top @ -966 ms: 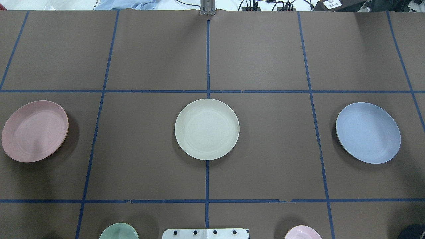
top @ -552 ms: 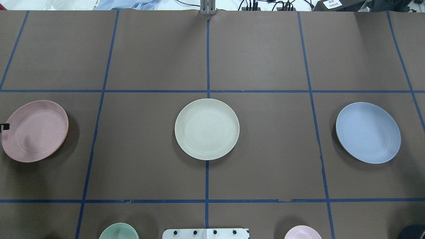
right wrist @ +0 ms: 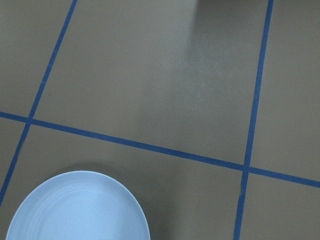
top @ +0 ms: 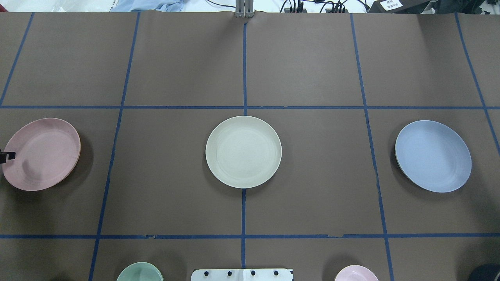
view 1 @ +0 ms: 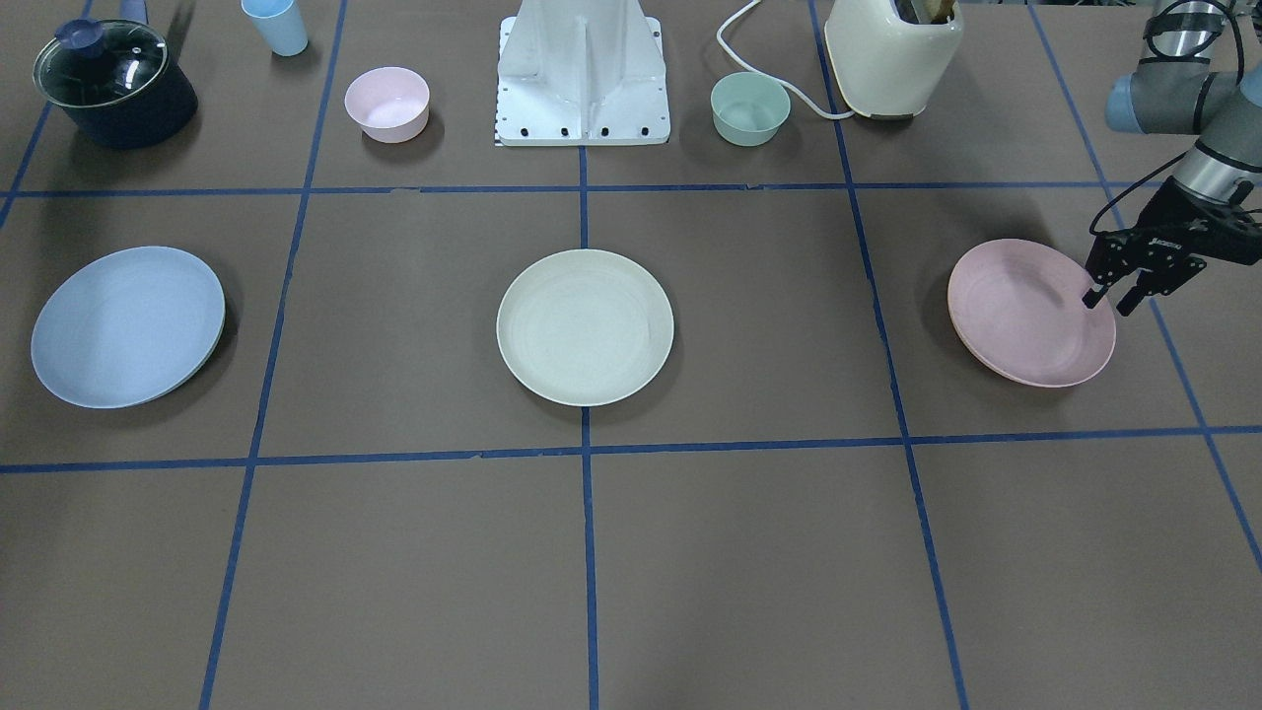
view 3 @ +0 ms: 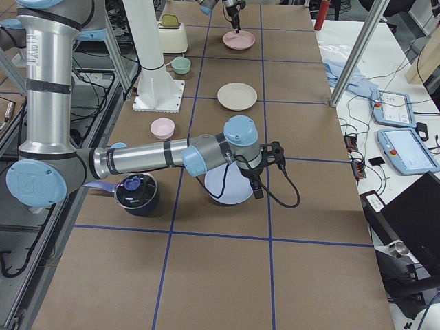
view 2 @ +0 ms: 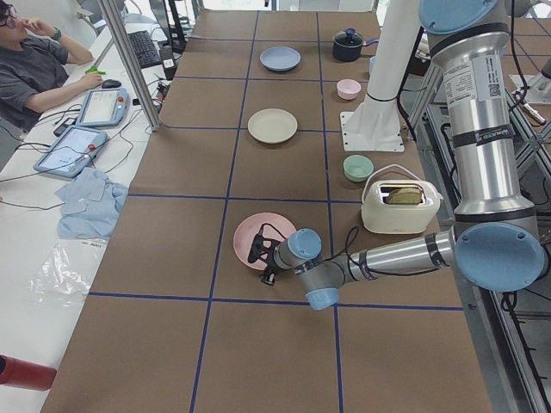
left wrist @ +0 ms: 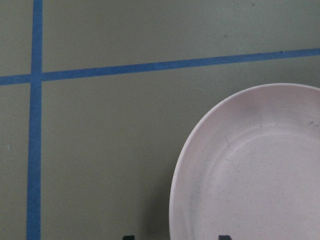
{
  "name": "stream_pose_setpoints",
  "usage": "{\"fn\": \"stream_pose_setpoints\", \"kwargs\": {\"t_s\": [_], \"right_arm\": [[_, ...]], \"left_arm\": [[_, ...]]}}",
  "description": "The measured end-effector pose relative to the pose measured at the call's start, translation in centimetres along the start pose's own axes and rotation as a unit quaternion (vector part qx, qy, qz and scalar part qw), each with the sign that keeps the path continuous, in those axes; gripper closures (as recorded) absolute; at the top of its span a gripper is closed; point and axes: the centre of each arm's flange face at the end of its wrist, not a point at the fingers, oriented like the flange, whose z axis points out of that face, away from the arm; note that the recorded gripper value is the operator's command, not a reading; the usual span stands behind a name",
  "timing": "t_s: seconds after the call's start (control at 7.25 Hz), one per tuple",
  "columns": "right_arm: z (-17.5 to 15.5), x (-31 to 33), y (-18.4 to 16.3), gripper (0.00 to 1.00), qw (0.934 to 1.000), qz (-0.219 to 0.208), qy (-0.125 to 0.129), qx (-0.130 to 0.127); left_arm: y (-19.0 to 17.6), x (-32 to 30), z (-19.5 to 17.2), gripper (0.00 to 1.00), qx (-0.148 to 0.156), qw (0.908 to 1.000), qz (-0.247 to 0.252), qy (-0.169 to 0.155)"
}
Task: Stack three plates with pink and blue
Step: 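Reach the left gripper to the pink plate's rim and grasp it, then lift the pink plate with the left gripper and lower it onto the cream plate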
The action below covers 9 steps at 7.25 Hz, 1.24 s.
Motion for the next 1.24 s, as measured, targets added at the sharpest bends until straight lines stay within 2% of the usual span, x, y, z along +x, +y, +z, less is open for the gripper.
{"fn": "stream_pose_setpoints", "kwargs": {"t_s": [0.14,0.55,0.83,0.97,1.24], "right_arm": [[0.0,0.0,0.0,0.00,1.0000,0.000,0.000,0.000],[0.0,0.1,0.1,0.00,1.0000,0.001,0.000,-0.001],[0.0,0.1,0.1,0.00,1.0000,0.001,0.000,-0.001],[0.1,0.0,0.1,0.00,1.0000,0.002,-0.001,-0.002],[0.1,0.0,0.1,0.00,1.0000,0.002,-0.002,-0.002]], "left_arm": [[0.1,0.2,0.1,1.00,-0.001,1.0000,0.002,0.002],[-0.5,1.6,-0.2,1.00,0.002,0.9997,0.010,0.021],[-1.8,3.9,-1.4,1.00,-0.009,0.9979,0.016,0.061],[-3.4,5.2,-2.1,1.00,-0.009,0.9974,0.014,0.070],[-9.6,11.7,-3.7,1.00,-0.012,0.9976,0.001,0.069]]}}
